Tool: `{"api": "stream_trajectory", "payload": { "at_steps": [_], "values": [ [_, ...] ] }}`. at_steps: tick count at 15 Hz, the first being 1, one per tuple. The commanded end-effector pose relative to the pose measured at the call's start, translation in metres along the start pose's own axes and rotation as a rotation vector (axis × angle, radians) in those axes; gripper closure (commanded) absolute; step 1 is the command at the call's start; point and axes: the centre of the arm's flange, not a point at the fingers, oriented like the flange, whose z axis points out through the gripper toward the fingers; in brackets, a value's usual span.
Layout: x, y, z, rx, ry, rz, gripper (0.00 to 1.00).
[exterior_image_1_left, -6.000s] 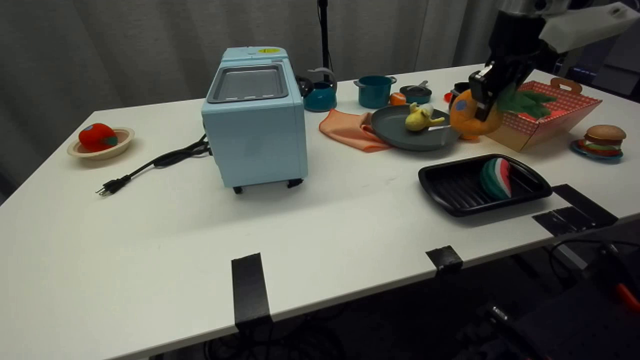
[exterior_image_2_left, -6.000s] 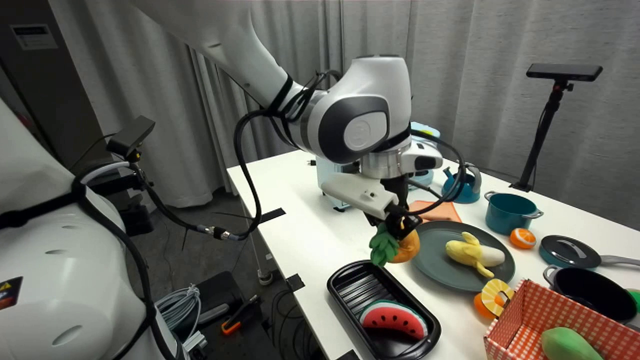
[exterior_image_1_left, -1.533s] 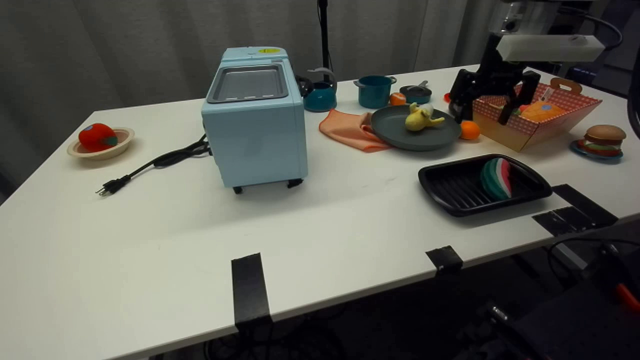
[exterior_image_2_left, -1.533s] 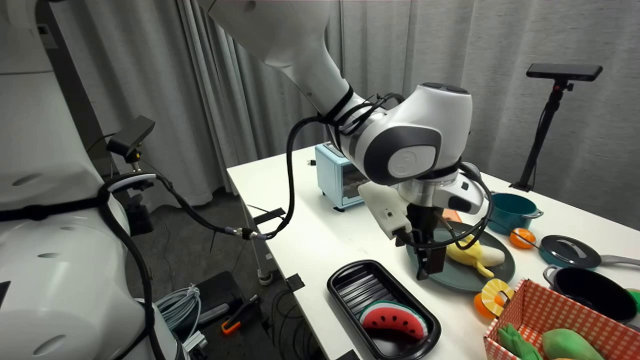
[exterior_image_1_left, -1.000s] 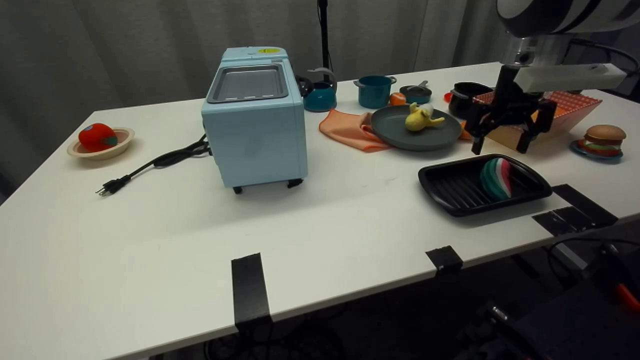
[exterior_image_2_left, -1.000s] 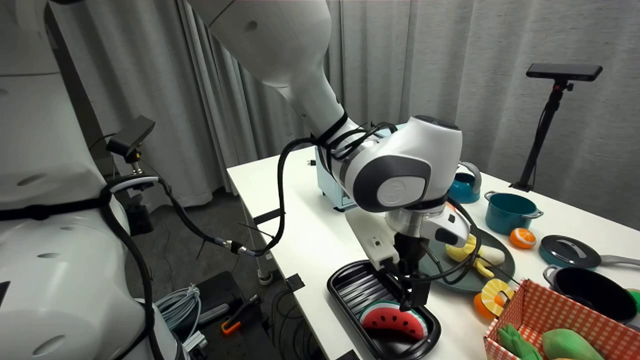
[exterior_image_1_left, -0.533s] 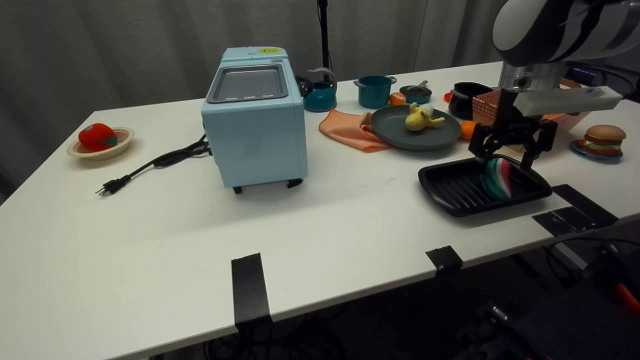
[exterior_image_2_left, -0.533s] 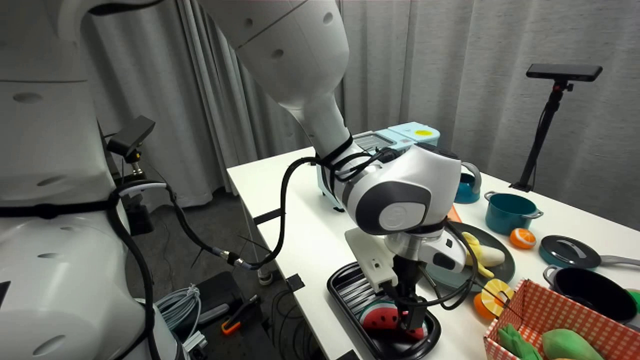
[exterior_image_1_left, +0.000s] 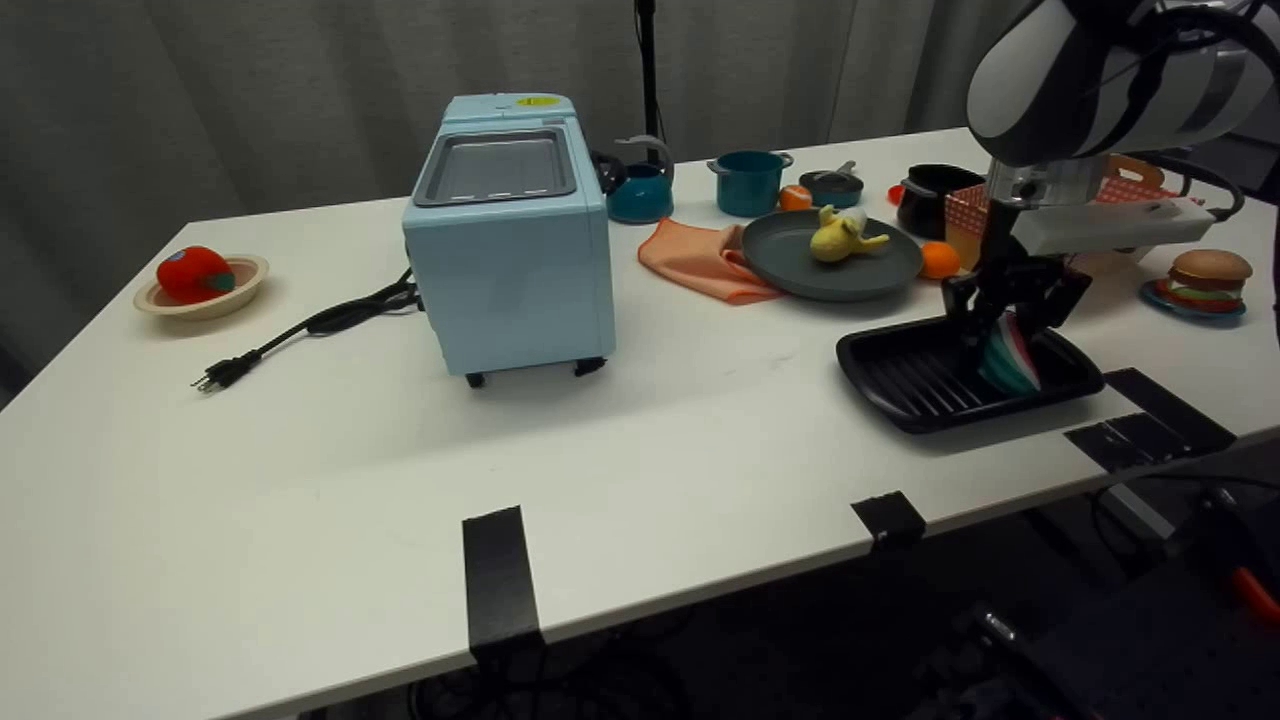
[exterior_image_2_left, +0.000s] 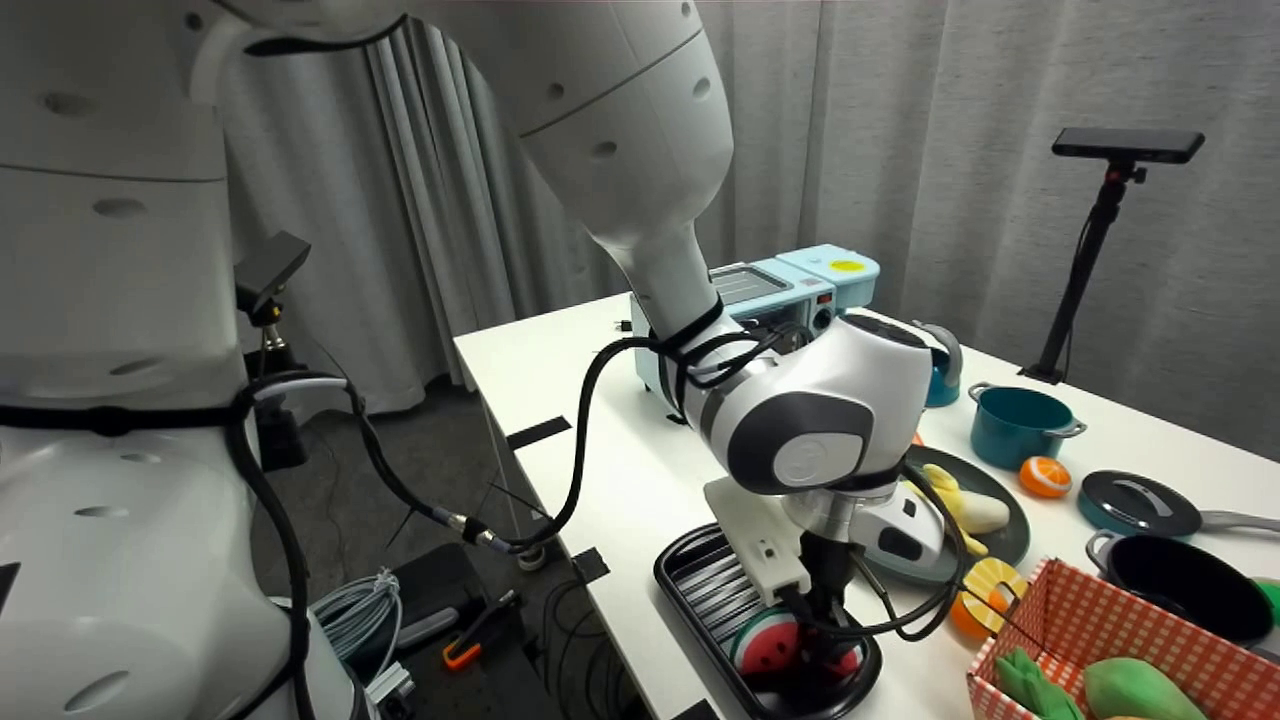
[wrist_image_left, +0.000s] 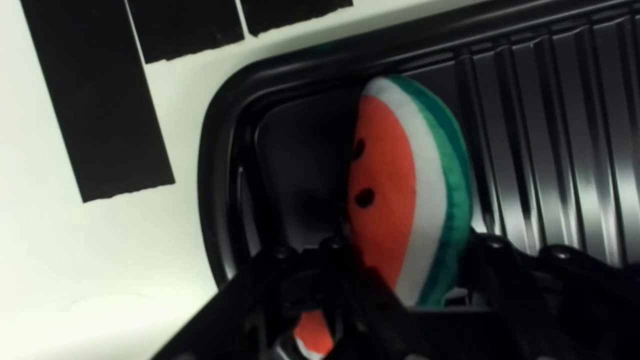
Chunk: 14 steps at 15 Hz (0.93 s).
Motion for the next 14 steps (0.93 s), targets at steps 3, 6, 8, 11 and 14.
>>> {"api": "stream_trajectory", "payload": {
  "at_steps": [3, 6, 8, 11, 14],
  "values": [
    [-0.017, -0.017, -0.035, 0.002, 0.074, -0.051, 0.98],
    [-0.024, -0.036, -0.068, 0.032, 0.129, -0.077, 0.97],
    [-0.024, -0.049, -0.092, 0.047, 0.178, -0.09, 0.97],
    [-0.017, -0.072, -0.125, 0.067, 0.256, -0.1, 0.97],
    [0.03, -0.066, -0.164, 0.079, 0.308, -0.081, 0.97]
  ]
}}
